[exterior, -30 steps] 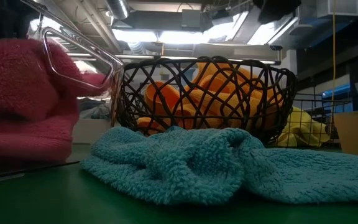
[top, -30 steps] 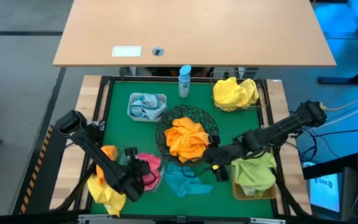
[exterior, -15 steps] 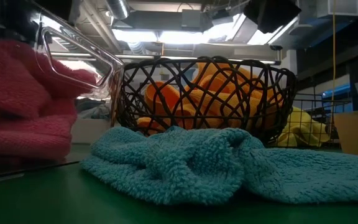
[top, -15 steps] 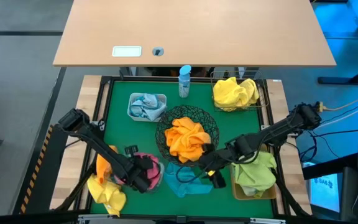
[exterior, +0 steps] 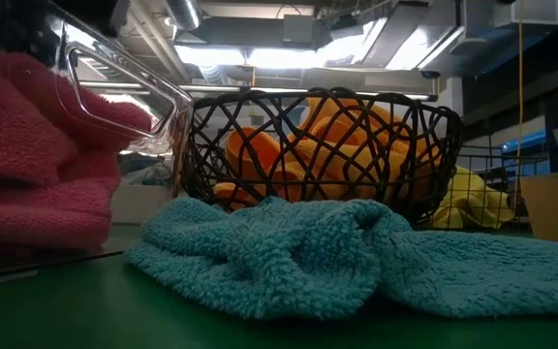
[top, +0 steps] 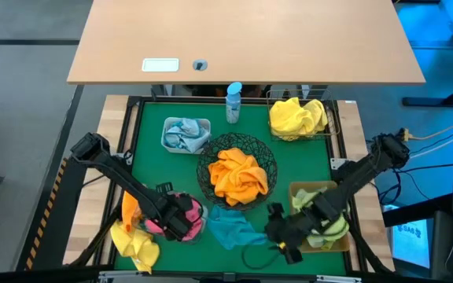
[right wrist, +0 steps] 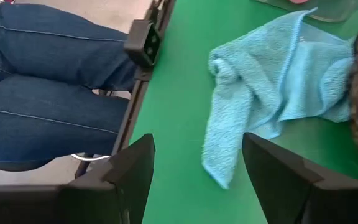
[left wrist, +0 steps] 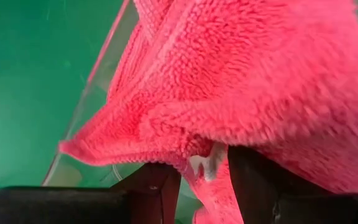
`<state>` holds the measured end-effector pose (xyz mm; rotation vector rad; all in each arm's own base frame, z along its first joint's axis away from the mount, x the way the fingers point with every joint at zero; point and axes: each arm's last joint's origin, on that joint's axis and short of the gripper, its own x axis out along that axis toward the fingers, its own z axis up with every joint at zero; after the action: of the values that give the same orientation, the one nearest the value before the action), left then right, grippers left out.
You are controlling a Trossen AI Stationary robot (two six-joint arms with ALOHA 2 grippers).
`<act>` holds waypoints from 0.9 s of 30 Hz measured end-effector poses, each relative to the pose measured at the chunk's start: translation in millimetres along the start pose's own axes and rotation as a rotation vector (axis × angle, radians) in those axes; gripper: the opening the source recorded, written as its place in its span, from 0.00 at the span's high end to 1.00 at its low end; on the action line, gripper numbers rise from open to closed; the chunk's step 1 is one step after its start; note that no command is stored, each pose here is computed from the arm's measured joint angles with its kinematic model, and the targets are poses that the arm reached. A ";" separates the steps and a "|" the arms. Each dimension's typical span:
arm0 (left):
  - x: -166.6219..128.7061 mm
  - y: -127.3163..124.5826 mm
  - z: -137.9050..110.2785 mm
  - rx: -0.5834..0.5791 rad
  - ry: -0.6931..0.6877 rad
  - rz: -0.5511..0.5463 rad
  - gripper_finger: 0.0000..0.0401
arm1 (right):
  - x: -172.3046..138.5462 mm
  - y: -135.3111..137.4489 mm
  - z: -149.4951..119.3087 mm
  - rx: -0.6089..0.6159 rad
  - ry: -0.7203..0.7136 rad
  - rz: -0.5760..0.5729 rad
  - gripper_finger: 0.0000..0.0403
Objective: Sort microfiber towel by color & place in baskets
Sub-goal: Put the pink microfiber towel into the transparent bin
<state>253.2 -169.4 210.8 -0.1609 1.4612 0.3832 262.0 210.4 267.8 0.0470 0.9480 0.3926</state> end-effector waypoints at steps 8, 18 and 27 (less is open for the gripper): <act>-27.3 -9.7 0.3 0.072 -0.068 -0.079 0.69 | 5.6 37.5 -17.6 0.021 -0.039 -0.047 0.40; -56.7 -22.6 0.1 0.140 -0.135 -0.164 0.69 | 48.7 45.2 -36.0 0.052 0.002 -0.197 0.40; -73.0 -27.1 -1.6 0.196 -0.160 -0.198 0.69 | 85.0 28.3 -47.7 0.042 0.107 -0.313 0.40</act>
<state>256.7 -206.4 279.3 -0.1135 1.3027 0.0888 259.2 260.0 179.2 -0.0845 1.0498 0.0862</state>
